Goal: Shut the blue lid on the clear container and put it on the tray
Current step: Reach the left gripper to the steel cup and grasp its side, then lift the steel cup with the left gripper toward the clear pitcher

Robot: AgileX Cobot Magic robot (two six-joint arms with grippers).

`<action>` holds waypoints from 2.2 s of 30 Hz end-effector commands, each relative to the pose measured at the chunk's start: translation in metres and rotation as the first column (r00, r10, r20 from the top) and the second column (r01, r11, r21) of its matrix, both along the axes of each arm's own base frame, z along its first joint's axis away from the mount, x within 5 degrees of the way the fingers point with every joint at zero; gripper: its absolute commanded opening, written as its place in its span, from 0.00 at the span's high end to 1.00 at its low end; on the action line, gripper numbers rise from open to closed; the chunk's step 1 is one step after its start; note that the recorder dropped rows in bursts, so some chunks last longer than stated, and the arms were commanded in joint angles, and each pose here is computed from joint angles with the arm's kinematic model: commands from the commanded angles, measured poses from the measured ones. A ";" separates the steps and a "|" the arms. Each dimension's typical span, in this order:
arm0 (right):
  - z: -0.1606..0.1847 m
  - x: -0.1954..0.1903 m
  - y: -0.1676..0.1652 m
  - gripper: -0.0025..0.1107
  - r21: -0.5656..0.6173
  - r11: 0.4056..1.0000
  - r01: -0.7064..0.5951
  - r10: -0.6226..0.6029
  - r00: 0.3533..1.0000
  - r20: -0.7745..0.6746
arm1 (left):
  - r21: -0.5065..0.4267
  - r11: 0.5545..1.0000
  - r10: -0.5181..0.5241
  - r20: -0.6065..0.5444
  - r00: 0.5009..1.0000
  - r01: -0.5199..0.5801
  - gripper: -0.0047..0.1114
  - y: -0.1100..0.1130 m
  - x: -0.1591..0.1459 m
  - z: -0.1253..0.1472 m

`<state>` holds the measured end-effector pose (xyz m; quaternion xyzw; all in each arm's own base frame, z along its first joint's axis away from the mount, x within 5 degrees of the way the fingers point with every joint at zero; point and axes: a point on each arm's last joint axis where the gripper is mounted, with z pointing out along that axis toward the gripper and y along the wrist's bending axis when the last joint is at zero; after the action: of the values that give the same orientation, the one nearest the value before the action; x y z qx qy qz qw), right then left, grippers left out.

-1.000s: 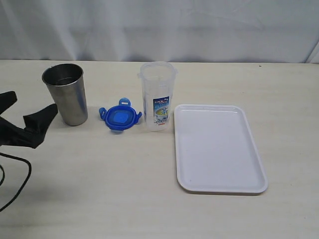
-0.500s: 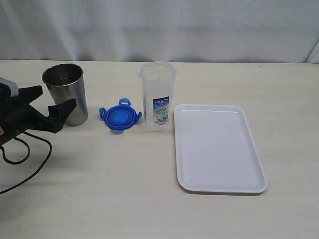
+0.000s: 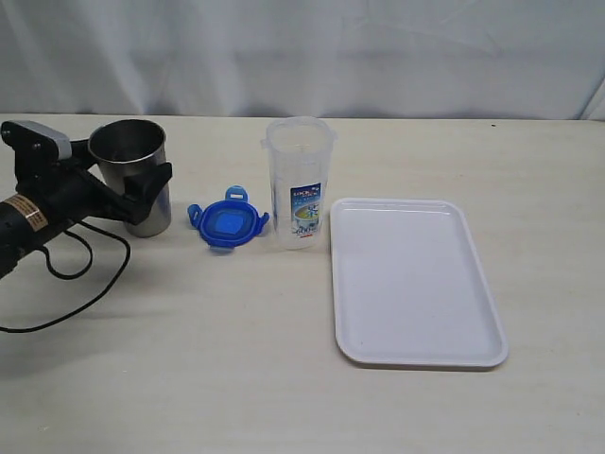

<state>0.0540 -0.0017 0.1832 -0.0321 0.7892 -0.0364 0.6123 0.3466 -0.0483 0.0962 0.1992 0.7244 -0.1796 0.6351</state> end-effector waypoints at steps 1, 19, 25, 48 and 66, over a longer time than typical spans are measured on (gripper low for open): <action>0.000 0.000 0.000 0.94 0.002 1.000 -0.001 0.001 1.000 0.001 | -0.007 1.000 -0.029 0.018 0.999 0.029 0.17 -0.008 0.004 0.000; 0.000 0.000 0.000 0.94 0.002 1.000 -0.001 0.001 1.000 0.001 | -0.008 1.000 0.017 -0.050 0.999 -0.017 0.60 -0.005 0.006 -0.005; 0.000 0.000 0.000 0.94 0.002 1.000 -0.001 0.001 1.000 0.001 | 0.018 1.000 0.011 -0.115 0.993 -0.009 0.96 -0.006 0.004 -0.012; 0.000 0.000 0.000 0.94 0.002 1.000 -0.001 0.001 1.000 0.001 | -0.083 0.996 -0.031 0.046 0.998 0.035 0.96 -0.010 0.005 0.026; 0.000 0.000 0.000 0.94 0.002 1.000 -0.001 0.001 1.000 0.001 | -0.079 0.994 -0.065 0.106 0.992 0.073 0.96 -0.022 0.018 0.092</action>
<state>0.0540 -0.0017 0.1832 -0.0321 0.7892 -0.0364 0.6123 0.3605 -0.0630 0.1659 0.2066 0.7103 -0.1964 0.6436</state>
